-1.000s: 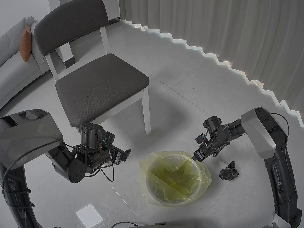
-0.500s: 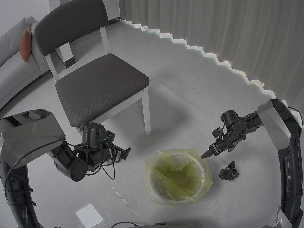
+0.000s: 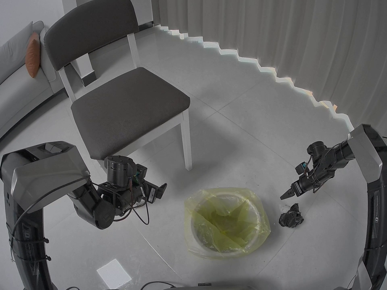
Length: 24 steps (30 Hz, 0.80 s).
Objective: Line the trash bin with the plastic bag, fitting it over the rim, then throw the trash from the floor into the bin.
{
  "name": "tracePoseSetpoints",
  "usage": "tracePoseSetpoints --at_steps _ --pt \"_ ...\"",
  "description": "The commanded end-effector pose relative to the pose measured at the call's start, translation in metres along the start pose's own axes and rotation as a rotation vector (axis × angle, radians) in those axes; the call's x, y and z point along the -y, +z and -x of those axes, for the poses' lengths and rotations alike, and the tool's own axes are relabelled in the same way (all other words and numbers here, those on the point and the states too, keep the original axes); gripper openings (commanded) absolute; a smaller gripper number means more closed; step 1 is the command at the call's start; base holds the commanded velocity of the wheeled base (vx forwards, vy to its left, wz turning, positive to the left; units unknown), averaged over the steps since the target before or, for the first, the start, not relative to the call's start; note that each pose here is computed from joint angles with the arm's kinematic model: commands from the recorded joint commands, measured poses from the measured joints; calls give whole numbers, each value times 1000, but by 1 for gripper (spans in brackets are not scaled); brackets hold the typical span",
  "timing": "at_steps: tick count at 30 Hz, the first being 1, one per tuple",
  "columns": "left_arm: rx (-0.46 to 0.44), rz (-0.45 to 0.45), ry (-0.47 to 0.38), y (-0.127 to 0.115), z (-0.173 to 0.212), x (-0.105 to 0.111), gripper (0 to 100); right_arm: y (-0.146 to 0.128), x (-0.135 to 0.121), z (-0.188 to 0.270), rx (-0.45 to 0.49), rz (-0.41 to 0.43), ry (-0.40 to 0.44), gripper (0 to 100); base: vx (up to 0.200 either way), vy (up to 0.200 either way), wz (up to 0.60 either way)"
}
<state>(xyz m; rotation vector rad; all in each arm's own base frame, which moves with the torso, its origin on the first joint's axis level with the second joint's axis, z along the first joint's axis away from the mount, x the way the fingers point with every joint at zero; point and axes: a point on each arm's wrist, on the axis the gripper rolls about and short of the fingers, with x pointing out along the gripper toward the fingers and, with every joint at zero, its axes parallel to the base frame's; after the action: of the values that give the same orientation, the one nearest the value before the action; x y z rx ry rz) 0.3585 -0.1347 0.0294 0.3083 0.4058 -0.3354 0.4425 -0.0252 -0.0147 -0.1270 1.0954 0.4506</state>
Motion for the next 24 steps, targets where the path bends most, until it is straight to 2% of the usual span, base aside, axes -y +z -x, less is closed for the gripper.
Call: tracePoseSetpoints --at_steps 1,7,16,24 --pt "0 8 2 -2 -2 -1 100 -8 11 2 -9 -22 -11 100 -200 0 0" --pt "45 23 5 1 -2 -1 100 -13 29 -5 6 -39 -35 100 0 0 0" --pt "64 34 9 4 -3 -1 100 8 54 -30 70 -25 -115 100 0 0 0" --pt "66 31 10 5 -3 1 100 12 67 -55 87 -24 -139 100 0 0 0"
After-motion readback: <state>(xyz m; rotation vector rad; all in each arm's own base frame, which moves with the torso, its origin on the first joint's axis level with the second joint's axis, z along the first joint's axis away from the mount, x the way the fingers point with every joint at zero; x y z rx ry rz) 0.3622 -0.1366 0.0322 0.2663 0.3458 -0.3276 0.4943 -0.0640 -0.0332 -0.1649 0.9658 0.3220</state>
